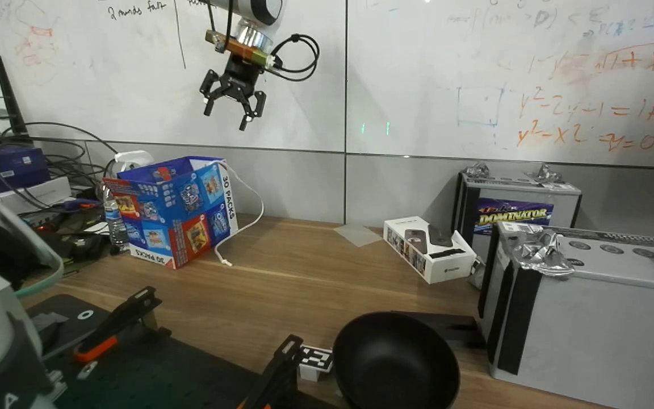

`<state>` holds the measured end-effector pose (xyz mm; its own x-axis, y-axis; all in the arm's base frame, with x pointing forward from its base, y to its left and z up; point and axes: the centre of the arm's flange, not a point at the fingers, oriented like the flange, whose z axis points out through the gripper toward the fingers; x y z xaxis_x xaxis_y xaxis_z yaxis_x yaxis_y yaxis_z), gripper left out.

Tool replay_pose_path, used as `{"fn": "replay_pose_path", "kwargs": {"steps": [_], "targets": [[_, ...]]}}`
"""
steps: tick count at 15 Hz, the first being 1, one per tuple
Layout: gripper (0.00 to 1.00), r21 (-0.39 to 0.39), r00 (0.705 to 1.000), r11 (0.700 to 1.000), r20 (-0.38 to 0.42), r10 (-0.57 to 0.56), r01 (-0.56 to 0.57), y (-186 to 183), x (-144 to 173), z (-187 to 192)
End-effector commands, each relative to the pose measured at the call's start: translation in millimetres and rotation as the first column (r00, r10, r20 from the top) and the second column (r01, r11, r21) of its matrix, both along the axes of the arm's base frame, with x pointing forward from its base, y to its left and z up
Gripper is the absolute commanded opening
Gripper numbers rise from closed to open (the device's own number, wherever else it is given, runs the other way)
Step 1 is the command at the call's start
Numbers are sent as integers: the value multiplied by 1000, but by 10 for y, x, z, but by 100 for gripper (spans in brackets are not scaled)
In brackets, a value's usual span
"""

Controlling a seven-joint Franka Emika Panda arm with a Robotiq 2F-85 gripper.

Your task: Pick up the ropes from the table and put them in the blue box.

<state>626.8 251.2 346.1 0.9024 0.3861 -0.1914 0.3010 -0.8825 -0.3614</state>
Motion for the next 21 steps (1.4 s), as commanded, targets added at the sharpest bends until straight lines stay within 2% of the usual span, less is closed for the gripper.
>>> {"fn": "replay_pose_path", "kwargs": {"steps": [1,5,8,12,15,18,21], "targets": [[100,-38,1000,999,26,-3,4,-296,-287,-332],[100,-94,983,982,62,171,-165,-467,-584,-781],[100,-122,940,940,84,330,-319,-541,-822,-1043],[100,-146,850,855,115,515,-498,-462,-1112,-1363],[100,-172,772,800,208,600,-576,-346,-1360,-1522],[100,-207,703,774,327,631,-598,-162,-1547,-1720],[100,-230,653,767,414,634,-599,-48,-1676,-1890]]}}
